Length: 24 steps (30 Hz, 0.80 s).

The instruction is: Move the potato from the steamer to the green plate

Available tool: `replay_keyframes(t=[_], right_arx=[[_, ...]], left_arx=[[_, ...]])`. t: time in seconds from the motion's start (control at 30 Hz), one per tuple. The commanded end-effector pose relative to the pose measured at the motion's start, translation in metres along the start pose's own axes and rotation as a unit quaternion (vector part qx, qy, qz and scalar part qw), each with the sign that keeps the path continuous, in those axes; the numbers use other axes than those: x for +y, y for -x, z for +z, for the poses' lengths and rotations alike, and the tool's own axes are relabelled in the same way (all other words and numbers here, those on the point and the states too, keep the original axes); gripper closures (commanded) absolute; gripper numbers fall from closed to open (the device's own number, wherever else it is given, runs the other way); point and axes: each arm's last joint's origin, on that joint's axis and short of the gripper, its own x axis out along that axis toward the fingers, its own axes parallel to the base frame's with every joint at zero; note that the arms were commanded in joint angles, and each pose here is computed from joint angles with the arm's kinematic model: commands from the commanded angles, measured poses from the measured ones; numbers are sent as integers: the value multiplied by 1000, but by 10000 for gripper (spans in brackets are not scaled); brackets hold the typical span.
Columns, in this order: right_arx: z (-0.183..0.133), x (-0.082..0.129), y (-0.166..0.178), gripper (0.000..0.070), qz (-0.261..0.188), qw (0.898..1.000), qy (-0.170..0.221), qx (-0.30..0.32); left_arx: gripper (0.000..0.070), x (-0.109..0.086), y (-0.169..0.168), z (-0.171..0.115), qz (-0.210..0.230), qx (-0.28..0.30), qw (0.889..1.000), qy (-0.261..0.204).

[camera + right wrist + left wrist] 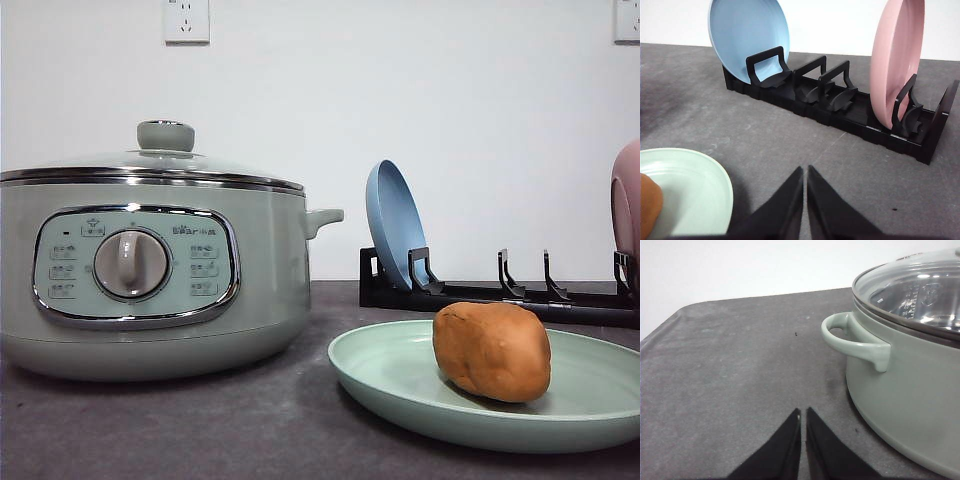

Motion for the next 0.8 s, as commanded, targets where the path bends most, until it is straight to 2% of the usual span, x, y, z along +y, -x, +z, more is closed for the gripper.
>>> replay_keyframes(t=[0.0,0.77], right_arx=[[-1,0,0,700,1,1000,-5,1],[-1,0,0,700,1,1000,-5,1]], left_arx=[[685,0,-2,-7,0,13,1000,4],[685,0,-2,-7,0,13,1000,4]])
